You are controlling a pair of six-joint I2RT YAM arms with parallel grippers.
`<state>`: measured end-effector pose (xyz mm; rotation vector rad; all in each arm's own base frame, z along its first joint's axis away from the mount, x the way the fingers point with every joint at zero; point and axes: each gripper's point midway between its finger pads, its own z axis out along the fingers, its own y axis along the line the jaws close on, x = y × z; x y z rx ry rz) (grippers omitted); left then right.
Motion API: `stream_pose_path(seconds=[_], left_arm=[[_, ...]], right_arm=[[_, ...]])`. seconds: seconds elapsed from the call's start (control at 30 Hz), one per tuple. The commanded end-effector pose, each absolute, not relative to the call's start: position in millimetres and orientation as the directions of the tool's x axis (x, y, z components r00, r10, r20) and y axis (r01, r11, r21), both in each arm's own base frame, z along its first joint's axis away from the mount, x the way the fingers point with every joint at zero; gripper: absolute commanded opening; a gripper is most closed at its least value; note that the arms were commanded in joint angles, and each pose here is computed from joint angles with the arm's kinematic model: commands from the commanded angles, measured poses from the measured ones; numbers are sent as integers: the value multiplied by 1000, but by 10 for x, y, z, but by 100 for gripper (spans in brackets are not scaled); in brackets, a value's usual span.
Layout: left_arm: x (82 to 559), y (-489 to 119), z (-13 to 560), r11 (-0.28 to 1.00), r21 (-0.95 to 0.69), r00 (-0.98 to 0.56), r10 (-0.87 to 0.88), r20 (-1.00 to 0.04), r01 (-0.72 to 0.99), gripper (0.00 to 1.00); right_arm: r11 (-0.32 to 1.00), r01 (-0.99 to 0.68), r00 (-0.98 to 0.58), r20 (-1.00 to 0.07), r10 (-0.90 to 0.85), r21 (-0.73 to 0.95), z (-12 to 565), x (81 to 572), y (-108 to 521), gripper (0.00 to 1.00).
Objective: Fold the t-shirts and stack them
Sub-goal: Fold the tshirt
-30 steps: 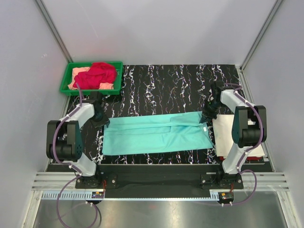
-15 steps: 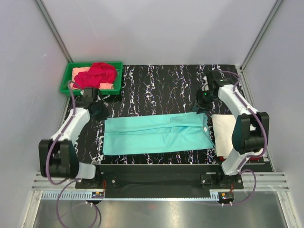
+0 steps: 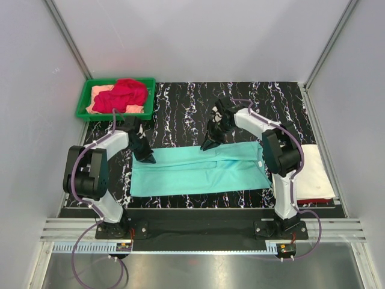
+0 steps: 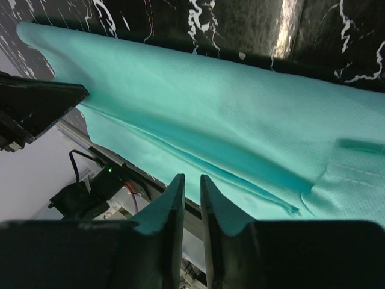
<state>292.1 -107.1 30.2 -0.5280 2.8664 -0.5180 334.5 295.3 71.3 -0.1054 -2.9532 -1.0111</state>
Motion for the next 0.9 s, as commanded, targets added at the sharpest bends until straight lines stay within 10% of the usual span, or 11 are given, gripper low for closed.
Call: stream_pose_path(seconds=[0.0,0.23,0.57,0.87], left_arm=[[2883,-1028,298,875,-354,-915,-389,-109,-330,11],[2755,-1012,179,870,-331,-911,-408,-64,-366,5],[3035,-1068,1259,875,-443,-848,-378,-372,-196,9],[3124,-916,546,871,-360,-883,-424,-203,-335,0]], right_arm=[[753,71,-997,22,75,654,822,3483,3031,22],[793,99,-995,59,80,602,598,3409,2930,21],[822,122,-992,81,93,556,477,3123,2737,20],[812,160,-987,108,120,561,473,2905,2662,21]])
